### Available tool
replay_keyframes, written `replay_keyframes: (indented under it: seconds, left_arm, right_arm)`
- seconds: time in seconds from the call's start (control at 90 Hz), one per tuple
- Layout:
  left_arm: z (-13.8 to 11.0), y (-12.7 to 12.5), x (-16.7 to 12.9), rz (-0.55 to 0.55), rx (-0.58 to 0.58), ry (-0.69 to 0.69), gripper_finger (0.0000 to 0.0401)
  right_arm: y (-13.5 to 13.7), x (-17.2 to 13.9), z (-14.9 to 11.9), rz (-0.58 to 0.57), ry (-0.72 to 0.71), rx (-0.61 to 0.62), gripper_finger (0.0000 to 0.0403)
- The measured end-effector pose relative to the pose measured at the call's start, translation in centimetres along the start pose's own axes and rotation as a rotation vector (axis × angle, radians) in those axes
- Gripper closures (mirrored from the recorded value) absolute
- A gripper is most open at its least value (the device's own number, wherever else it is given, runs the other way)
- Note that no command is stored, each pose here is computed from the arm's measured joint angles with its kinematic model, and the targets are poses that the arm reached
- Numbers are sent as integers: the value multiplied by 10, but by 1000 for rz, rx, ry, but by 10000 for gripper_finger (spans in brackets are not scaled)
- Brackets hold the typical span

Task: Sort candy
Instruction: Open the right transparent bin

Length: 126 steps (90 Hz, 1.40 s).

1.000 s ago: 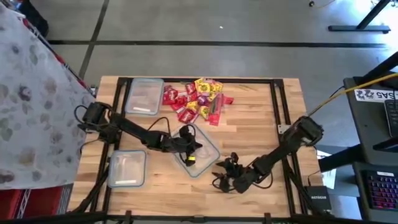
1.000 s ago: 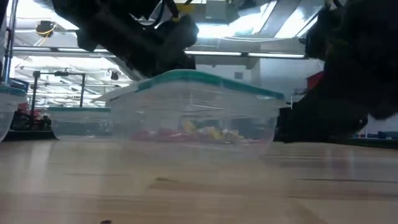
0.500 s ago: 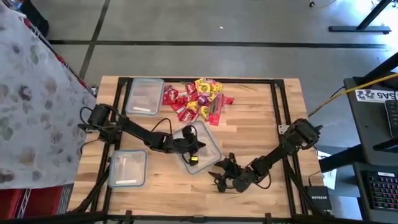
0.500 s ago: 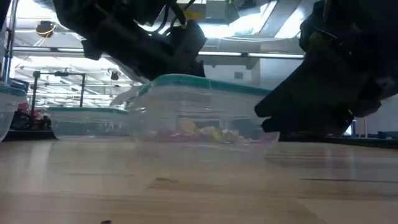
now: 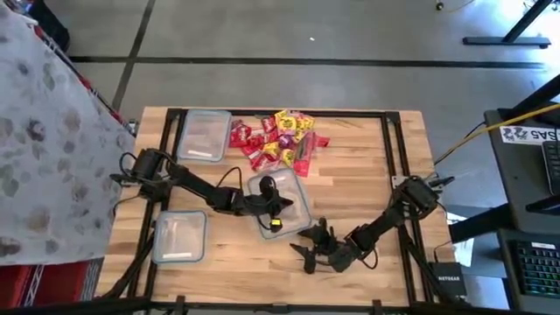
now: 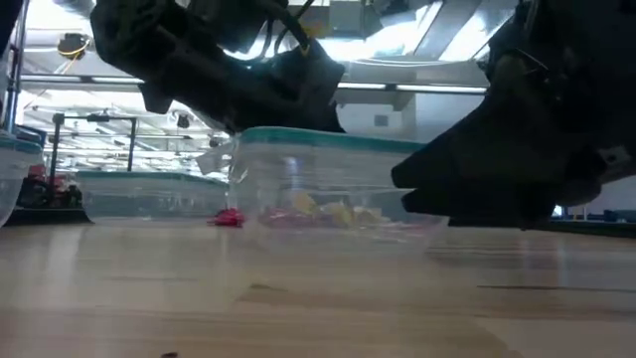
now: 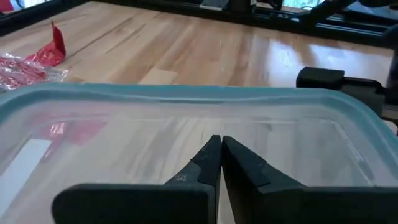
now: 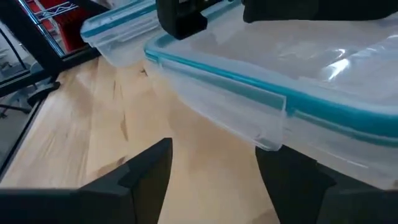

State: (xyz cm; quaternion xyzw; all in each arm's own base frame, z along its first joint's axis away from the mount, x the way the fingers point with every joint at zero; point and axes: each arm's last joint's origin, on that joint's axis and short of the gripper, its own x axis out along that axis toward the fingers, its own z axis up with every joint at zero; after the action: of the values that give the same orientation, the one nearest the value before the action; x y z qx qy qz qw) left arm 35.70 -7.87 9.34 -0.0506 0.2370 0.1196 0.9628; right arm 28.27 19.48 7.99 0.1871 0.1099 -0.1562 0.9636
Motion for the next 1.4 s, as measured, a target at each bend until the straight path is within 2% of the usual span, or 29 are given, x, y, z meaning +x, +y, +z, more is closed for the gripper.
replay_keyframes:
  seconds: [0.267,0.411,0.611,0.678,0.756,0.833,1.067,1.222,1.289,1.4]
  left_arm:
    - [-2,1,-1,-8,3,-4,401]
    - [-1,1,-1,-9,1,-8,401]
    - [-1,0,-1,-12,3,-7,401]
    - [-2,0,-1,-15,5,-5,401]
    - [-1,0,-1,-21,6,-8,401]
    - [-1,0,-1,-20,8,-9,401]
    - [-2,-3,-2,-58,24,-5,401]
    - [-2,-8,-4,-70,31,-14,401]
    - [-3,-10,-5,-72,34,-15,401]
    - [-4,-12,-6,-74,37,-16,401]
  right_arm:
    - [4,-4,-1,-7,-20,-16,182]
    - [1,-5,-3,-45,-5,30,182]
    - [5,-5,2,1,-46,-33,182]
    - [7,-5,4,37,-51,-41,182]
    - [15,-5,11,128,-55,1,182]
    - [19,-5,12,231,-12,9,182]
    - [28,-12,21,414,69,15,182]
    - [39,-20,43,553,47,-107,182]
    - [43,-23,51,593,20,-220,182]
    - [53,-21,57,589,9,-438,182]
